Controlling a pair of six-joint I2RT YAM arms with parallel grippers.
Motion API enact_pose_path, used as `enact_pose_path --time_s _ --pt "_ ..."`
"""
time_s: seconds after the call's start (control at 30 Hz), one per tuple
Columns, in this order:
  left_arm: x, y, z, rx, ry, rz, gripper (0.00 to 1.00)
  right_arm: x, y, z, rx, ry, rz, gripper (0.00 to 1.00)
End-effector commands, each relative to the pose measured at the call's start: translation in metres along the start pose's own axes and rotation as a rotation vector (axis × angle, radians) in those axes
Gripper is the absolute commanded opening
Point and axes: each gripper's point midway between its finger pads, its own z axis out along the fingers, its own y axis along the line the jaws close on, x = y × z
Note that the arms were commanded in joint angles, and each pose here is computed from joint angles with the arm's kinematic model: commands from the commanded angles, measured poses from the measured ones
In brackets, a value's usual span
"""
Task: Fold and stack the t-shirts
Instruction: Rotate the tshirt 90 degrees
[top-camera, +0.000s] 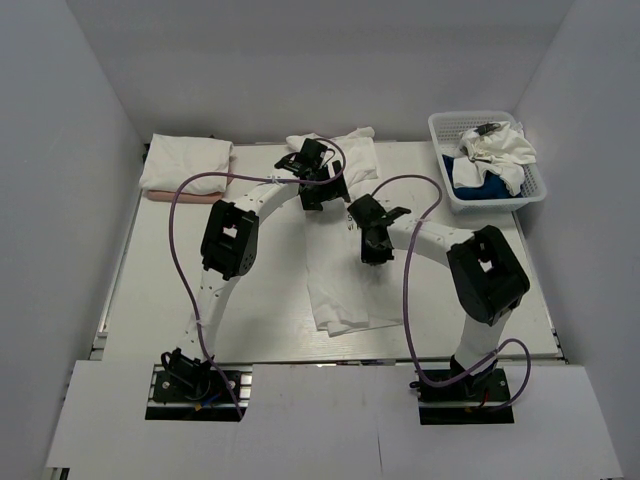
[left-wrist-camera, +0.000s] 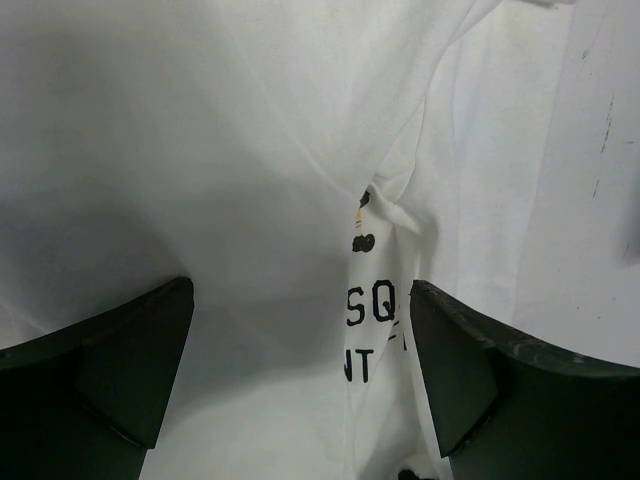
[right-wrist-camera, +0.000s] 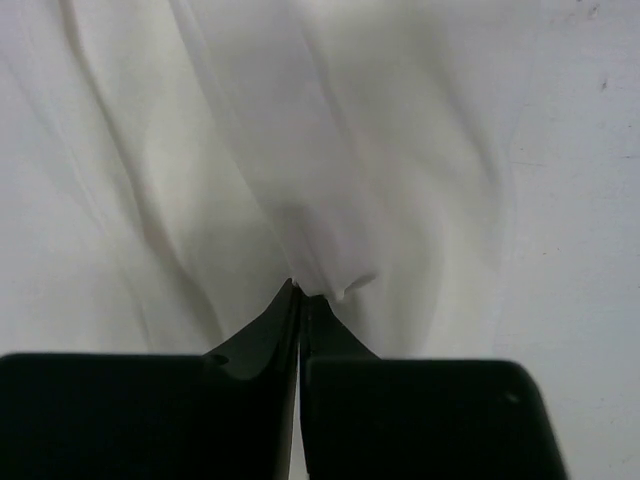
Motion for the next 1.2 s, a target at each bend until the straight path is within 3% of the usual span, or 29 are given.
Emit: enact_pose_path --time_s 0.0,0.23,0.5,0.53,0.57,0.63,0.77,0.87,1.0,1.17 --pt "0.036 0.030 0.001 -0.107 0.116 -0.005 1.00 -0.013 0.013 -0.011 -0.038 -0.040 -0.056 0.00" --pt "0.039 0.033 0.005 -0.113 0.125 -0.006 1.00 0.019 0.042 -0.014 -0.184 0.037 -0.252 0.00" --pt "0.032 0.035 0.008 -0.111 0.114 -0.013 1.00 0.031 0.044 -0.004 -0.171 0.076 -0.270 0.00" --pt "0.034 0.036 0.008 -0.117 0.121 -0.014 1.00 0.027 0.044 -0.005 -0.164 0.061 -0.270 0.13" --pt "0.034 0.036 0.008 -0.117 0.121 -0.014 1.00 0.022 0.046 -0.008 -0.167 0.046 -0.262 0.38" --pt "0.031 0.034 0.007 -0.111 0.114 -0.003 1.00 0.011 0.047 -0.017 -0.173 0.015 -0.269 0.49" --pt "0.028 0.031 0.005 -0.104 0.106 -0.002 1.00 -0.002 0.074 -0.061 -0.367 -0.002 -0.347 0.54" --pt "0.022 0.027 0.003 -0.092 0.091 0.012 1.00 0.002 0.100 -0.108 -0.590 0.009 -0.399 0.90" --pt "0.000 0.013 -0.005 -0.070 0.030 0.030 1.00 0.003 0.100 -0.151 -0.706 -0.045 -0.394 0.90" --pt "-0.017 0.016 -0.007 -0.074 -0.003 0.029 1.00 0.009 0.077 -0.151 -0.658 -0.100 -0.320 0.90"
